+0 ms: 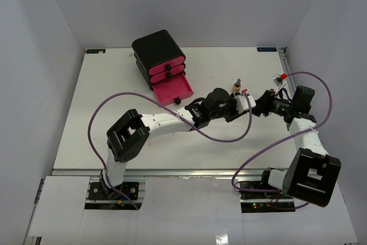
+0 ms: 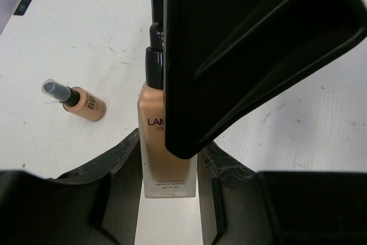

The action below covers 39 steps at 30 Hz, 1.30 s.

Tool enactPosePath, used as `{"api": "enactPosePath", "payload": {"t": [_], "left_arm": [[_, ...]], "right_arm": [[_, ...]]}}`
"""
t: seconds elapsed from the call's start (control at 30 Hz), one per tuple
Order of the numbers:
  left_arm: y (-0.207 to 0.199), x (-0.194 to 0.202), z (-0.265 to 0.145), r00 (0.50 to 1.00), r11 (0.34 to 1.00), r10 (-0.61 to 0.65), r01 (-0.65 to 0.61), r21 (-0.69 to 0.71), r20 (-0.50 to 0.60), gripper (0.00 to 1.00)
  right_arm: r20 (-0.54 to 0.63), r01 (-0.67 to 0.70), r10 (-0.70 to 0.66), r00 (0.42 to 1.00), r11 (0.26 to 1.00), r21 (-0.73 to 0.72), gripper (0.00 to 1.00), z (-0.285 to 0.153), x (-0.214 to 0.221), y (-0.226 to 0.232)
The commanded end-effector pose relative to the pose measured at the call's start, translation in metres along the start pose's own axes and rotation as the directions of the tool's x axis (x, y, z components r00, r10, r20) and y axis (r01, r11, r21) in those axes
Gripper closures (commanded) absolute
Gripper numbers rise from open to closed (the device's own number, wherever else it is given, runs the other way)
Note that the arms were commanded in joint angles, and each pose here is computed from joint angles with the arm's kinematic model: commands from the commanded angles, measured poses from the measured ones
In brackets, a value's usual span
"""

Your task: Organize the makeup

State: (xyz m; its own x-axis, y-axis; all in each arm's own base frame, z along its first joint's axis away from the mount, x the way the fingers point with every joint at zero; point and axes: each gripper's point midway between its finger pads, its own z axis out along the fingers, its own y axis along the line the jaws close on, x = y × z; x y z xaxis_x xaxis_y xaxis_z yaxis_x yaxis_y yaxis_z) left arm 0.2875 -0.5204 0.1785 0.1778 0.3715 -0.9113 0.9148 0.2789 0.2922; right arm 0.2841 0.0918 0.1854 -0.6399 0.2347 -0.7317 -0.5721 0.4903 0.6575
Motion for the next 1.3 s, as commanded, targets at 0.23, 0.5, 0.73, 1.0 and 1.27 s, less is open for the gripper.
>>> {"api": "enactPosePath", "payload": {"t": [0.23, 0.5, 0.73, 1.0, 1.27], "left_arm": [[0.017, -0.006, -0.043, 0.997, 0.994, -0.077, 0.079, -0.071, 0.026, 1.00], [0.042, 0.026, -0.093, 0.984, 0.973, -0.175, 0.167, -0.159, -0.042, 1.00], [0.124, 0.069, -0.152, 0.930, 0.915, -0.315, 0.245, -0.321, -0.187, 1.00], [0.189, 0.128, -0.192, 0.875, 0.859, -0.294, 0.066, -0.507, -0.384, 1.00], [0.217, 0.154, -0.178, 0.861, 0.844, -0.311, 0.055, -0.534, -0.403, 1.00]], "right_arm": [[-0.003, 0.095, -0.095, 0.995, 0.995, 0.000, 0.10, -0.001, -0.001, 0.000], [-0.003, 0.108, -0.108, 0.994, 0.990, 0.089, 0.10, -0.006, -0.004, -0.015], [0.001, 0.193, -0.193, 0.981, 0.979, 0.063, 0.10, -0.011, -0.007, -0.007], [0.008, 0.195, -0.196, 0.981, 0.979, 0.062, 0.10, -0.013, -0.008, -0.006], [0.013, 0.185, -0.186, 0.983, 0.980, 0.068, 0.10, -0.015, -0.008, -0.009]]}}
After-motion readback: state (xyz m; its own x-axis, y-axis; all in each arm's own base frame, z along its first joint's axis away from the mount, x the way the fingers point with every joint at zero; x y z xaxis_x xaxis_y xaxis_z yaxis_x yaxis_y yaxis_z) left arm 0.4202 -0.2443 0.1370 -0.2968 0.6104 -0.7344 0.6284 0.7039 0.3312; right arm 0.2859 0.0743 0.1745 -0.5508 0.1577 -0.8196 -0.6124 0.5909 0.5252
